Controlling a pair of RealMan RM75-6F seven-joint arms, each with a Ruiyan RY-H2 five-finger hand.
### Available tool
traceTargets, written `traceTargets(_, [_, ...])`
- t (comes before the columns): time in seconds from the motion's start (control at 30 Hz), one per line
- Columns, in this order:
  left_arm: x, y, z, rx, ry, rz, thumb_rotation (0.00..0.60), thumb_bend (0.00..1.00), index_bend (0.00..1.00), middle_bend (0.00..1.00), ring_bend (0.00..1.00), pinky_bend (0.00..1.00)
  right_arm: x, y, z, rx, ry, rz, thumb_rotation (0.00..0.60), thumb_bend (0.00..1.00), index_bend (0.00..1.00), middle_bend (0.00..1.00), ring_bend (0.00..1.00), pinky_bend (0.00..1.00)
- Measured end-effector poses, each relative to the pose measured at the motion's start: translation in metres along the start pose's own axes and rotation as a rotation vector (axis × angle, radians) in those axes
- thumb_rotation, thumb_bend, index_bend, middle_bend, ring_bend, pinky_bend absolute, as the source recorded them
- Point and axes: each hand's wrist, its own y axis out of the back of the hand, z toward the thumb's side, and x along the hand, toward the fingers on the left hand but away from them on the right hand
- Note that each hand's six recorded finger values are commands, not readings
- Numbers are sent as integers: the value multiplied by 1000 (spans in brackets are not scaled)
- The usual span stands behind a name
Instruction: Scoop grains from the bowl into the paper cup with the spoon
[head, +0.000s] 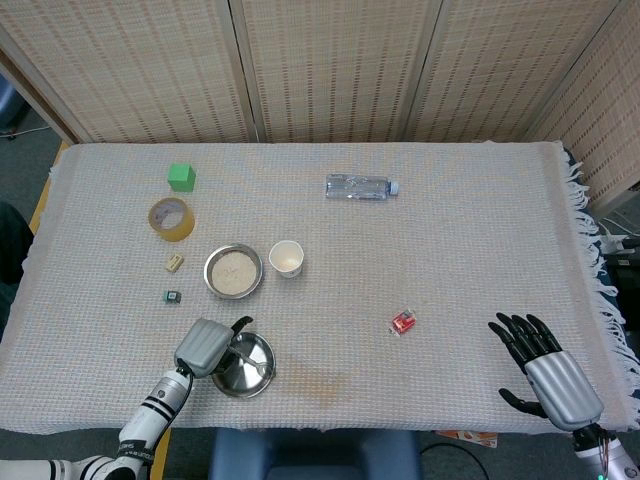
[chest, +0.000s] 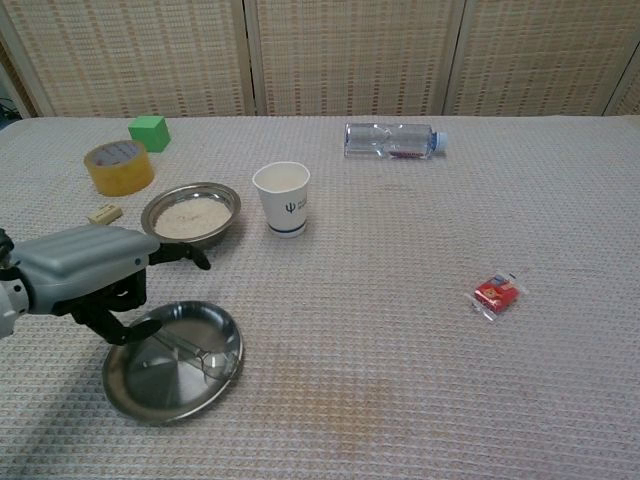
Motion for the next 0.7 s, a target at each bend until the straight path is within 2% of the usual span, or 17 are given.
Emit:
traceTargets(0.07, [-5, 5, -4, -43, 2, 9, 600, 399, 85, 950, 926, 988, 0, 1, 0, 0, 0, -5, 600, 97, 0, 0, 0, 0])
traceTargets(0.1, [-8, 8, -6, -66, 2, 15, 600, 399, 71, 887, 854, 954, 0, 1, 0, 0, -1, -8, 600, 97, 0, 0, 0, 0])
traceTargets(0.13, [-12, 10, -9, -91, 3, 21, 600, 399, 60, 780, 741, 881, 0, 2, 0, -1, -1, -11, 600, 97, 0, 0, 0, 0])
traceTargets(0.2, [-22, 14, -17, -156, 8, 42, 600, 399, 51, 566, 522, 671, 0, 2, -1, 0, -3, -18, 600, 97, 0, 0, 0, 0])
traceTargets(0.27, [-36, 18, -31, -229, 21, 72, 600, 397, 48, 335, 277, 409, -1, 2, -1, 2, -7, -21, 600, 97, 0, 0, 0, 0])
traceTargets(0.37, [-63, 19, -59, -338, 65, 129, 600, 387, 24, 105, 51, 198, -3, 0, -3, 6, -17, -21, 600, 97, 0, 0, 0, 0])
traceTargets(0.47, [-96, 19, -91, -439, 145, 205, 600, 378, 0, 2, 0, 147, -6, -1, -5, 15, -28, -24, 600, 97, 0, 0, 0, 0])
traceTargets(0.53, [-111, 22, -104, -455, 176, 244, 600, 375, 0, 0, 0, 138, -8, -1, -7, 20, -43, -29, 600, 97, 0, 0, 0, 0])
traceTargets(0.7, [-153, 43, -133, -354, 260, 378, 600, 373, 0, 0, 0, 125, -11, -1, -8, 55, -68, -54, 600, 97, 0, 0, 0, 0])
